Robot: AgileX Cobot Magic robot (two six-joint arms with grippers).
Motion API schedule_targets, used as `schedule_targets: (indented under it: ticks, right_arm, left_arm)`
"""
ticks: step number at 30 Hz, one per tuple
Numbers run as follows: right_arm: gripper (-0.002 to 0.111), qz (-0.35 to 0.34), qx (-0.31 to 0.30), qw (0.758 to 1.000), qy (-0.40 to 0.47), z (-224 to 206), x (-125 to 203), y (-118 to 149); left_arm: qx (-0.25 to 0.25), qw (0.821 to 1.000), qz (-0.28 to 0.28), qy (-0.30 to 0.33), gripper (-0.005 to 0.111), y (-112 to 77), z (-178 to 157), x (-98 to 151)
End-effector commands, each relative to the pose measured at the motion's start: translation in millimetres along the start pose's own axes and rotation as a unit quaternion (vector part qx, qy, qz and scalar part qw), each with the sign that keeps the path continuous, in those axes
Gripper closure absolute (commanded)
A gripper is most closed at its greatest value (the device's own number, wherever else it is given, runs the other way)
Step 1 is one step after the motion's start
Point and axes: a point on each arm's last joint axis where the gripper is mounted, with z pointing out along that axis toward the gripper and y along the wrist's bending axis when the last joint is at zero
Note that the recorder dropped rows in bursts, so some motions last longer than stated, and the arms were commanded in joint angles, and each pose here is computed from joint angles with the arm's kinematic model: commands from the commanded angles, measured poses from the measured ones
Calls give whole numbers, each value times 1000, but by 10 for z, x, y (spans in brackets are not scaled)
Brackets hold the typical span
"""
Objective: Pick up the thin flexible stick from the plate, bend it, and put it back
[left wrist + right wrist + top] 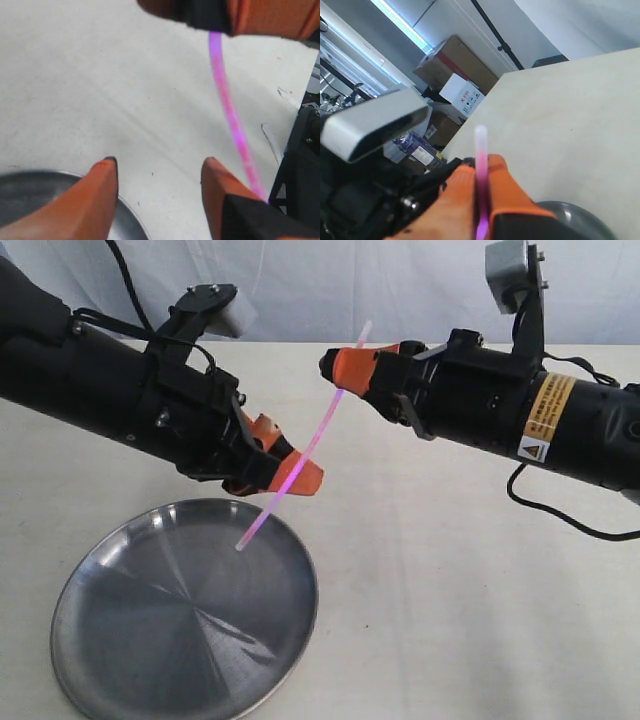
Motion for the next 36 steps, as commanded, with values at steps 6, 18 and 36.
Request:
schedule_targets:
  ticks: [6, 18, 36]
  right_arm:
    - [109, 0, -20, 1000, -20, -11, -43, 47]
    - [109, 3, -18, 1000, -23, -11, -48, 43]
    - [109, -51, 47, 996, 48, -17, 75, -79]
  left_arm:
    - [16, 999, -22, 20, 82, 64, 123, 37]
    - [52, 998, 5, 39, 107, 4, 121, 73]
    - [38, 999, -25, 21, 48, 98, 71, 41]
